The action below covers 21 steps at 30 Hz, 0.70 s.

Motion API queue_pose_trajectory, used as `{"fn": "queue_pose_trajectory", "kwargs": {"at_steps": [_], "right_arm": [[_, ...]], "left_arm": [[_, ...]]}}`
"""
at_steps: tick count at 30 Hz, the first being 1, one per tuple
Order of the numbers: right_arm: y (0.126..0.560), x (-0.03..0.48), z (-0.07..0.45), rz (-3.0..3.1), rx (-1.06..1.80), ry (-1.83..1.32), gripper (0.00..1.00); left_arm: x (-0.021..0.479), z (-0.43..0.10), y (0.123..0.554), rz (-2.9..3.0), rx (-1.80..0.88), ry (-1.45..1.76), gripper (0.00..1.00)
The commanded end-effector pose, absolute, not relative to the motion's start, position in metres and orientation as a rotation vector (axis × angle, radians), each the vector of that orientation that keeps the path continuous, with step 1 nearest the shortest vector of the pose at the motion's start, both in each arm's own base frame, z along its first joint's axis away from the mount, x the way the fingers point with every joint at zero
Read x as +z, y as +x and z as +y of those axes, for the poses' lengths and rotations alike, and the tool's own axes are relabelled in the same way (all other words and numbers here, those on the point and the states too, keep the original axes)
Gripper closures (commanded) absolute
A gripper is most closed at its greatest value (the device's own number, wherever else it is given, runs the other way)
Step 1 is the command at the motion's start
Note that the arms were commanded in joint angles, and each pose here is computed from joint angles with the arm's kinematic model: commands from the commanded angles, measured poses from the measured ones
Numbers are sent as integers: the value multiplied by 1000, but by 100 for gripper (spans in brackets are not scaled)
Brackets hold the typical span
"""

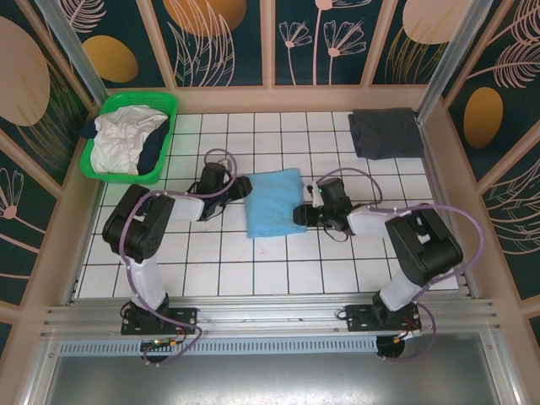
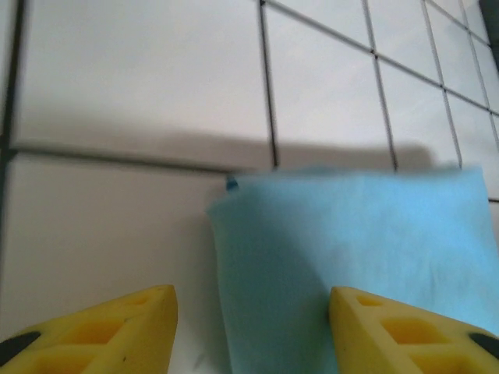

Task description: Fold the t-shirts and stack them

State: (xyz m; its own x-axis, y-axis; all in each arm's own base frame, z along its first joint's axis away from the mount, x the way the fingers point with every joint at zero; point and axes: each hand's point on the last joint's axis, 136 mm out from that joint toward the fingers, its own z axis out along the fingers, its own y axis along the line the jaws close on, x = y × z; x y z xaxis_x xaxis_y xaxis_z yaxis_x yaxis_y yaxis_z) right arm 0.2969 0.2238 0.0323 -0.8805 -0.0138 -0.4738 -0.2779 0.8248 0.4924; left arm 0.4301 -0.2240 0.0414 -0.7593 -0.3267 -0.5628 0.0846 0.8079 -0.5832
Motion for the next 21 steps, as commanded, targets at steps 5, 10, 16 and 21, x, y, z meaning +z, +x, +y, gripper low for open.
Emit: {"fn": "queue_pose_trajectory", "kwargs": {"at_steps": [5,10,16,21], "right_arm": [[312,79,188,2377,796,-3,28],[344,79,199,2376,832,35,24],[369,53,215,2468,747,8,31],[360,19,230,2630,629,-13,40]], "left_arm": [[56,-243,456,2300,-794,-43,44],[58,-225,442,2305,-724,-59,40],[41,-219,428,2354,-714,-72,39],[40,-217,427,2365,-691,-68,38]]}}
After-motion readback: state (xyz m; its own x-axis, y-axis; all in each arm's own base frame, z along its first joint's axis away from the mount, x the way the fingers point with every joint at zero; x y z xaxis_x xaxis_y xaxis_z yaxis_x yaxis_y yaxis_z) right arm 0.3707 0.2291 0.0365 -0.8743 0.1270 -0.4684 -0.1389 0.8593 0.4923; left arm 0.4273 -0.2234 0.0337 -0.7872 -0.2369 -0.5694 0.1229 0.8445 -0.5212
